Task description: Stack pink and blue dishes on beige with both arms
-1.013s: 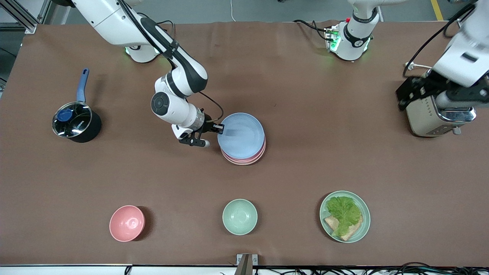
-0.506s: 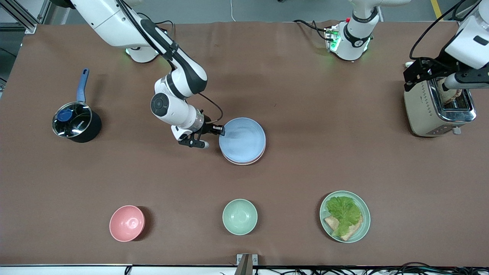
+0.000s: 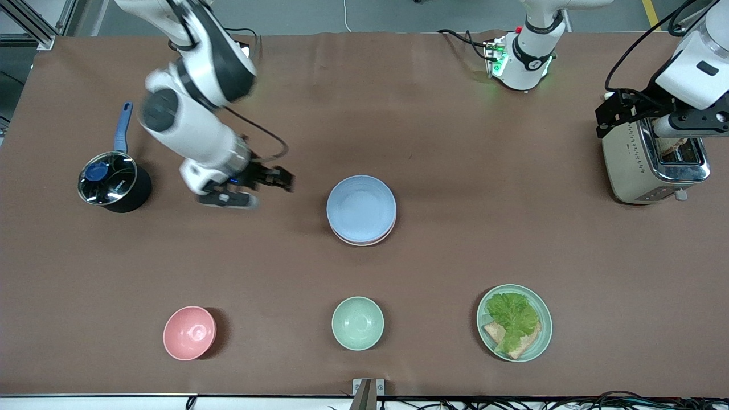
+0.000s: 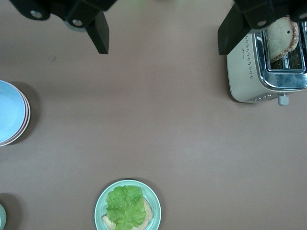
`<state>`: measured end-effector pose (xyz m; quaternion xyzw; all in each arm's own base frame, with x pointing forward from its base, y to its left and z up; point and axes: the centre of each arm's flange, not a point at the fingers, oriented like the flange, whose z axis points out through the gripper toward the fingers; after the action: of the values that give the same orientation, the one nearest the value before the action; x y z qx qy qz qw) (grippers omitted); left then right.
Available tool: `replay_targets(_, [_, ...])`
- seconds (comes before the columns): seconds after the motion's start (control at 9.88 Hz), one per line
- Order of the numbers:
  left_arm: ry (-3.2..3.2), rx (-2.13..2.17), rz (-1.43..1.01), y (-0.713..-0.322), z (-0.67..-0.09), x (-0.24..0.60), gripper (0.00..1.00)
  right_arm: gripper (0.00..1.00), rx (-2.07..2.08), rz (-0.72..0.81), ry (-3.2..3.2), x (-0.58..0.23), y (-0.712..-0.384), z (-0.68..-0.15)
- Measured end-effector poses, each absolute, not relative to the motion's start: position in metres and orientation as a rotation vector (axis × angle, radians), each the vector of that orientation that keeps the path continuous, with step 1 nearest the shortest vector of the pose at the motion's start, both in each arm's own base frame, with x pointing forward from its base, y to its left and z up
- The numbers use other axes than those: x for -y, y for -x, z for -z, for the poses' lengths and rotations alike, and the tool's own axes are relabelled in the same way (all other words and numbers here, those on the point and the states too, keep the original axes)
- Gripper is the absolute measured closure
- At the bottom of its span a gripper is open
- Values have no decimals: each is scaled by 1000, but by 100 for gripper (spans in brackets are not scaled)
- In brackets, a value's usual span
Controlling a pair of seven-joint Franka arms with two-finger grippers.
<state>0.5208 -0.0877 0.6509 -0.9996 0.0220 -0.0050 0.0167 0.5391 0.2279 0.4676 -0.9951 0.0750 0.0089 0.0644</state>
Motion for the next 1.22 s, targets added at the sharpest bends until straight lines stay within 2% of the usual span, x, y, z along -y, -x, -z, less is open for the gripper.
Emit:
replay_targets(0.2, [3106, -75, -7, -519, -650, 89, 0, 0, -344, 40, 3086, -148, -555, -544])
replay_targets(0.41, [3112, -83, -7, -518, -651, 92, 0, 0, -462, 58, 3083, -60, -569, -594])
replay_targets(0.71, [3128, -84, 6, -513, -659, 91, 0, 0, -435, 32, 3098, 17, -559, -647])
replay_targets(0.91, [3131, -89, 37, -511, -670, 86, 0, 0, -372, 22, 3109, 44, -551, -665])
replay_targets(1.22, [3131, -83, 41, -512, -672, 78, 0, 0, -362, -5, 3112, 46, -556, -656])
